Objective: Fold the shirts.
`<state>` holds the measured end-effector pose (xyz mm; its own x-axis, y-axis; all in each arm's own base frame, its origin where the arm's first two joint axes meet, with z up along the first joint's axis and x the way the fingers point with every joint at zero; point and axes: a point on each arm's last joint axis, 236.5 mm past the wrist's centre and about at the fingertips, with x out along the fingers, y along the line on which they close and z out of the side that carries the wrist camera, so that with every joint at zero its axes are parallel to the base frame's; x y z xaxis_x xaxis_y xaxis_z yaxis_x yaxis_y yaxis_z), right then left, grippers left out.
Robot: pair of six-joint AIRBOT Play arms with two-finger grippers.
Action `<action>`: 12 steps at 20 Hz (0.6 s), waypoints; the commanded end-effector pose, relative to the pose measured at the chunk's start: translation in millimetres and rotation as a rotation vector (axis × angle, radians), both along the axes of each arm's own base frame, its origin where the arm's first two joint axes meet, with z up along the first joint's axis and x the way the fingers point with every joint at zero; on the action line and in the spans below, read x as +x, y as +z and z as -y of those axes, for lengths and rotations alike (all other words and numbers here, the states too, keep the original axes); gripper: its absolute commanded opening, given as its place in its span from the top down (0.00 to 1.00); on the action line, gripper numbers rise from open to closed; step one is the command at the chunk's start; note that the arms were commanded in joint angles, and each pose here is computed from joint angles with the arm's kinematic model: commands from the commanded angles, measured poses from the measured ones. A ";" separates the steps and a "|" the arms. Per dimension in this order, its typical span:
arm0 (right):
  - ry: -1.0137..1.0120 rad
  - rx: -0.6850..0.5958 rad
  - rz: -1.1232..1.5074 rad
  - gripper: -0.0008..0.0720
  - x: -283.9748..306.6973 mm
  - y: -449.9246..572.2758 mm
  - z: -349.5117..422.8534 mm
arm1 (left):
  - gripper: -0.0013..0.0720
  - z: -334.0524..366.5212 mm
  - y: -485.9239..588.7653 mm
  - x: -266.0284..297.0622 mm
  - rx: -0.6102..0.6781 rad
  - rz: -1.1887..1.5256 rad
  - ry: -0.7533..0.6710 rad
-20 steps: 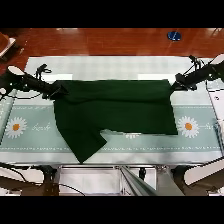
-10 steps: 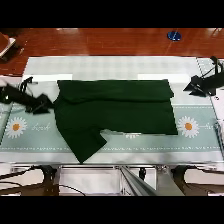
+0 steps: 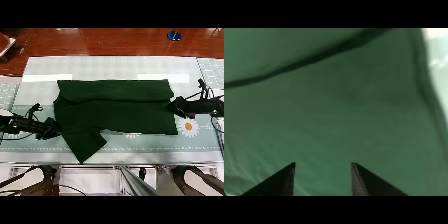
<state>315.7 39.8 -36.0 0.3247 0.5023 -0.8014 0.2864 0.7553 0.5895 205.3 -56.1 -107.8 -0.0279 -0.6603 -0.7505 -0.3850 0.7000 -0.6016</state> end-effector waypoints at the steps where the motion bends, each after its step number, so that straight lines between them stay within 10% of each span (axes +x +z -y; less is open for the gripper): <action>1: -0.047 0.033 0.018 0.43 -1.0 -1.2 -3.6 | 0.29 28.4 -17.4 -5.2 -0.029 0.048 0.016; 3: -0.117 0.031 0.017 0.43 1.2 -0.8 18.5 | 0.32 39.8 -25.5 -12.9 -0.014 0.043 -0.012; 5: -0.181 -0.008 -0.041 0.43 -15.5 -10.2 55.7 | 0.89 42.1 -25.3 -12.2 -0.013 0.048 -0.019; 6: -0.188 -0.052 -0.119 0.43 -36.6 -20.6 72.9 | 0.96 42.2 -25.0 -11.9 -0.014 0.049 -0.019; 12: -0.101 0.032 -0.414 0.43 -126.4 -57.8 42.4 | 0.96 42.3 -24.8 -11.1 -0.014 0.051 -0.016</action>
<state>218.3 -19.8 -84.4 0.1021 0.4456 -0.8894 0.5491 0.7203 0.4239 181.5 -107.3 -122.1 -0.0563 -0.7128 -0.6991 -0.3453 0.6709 -0.6562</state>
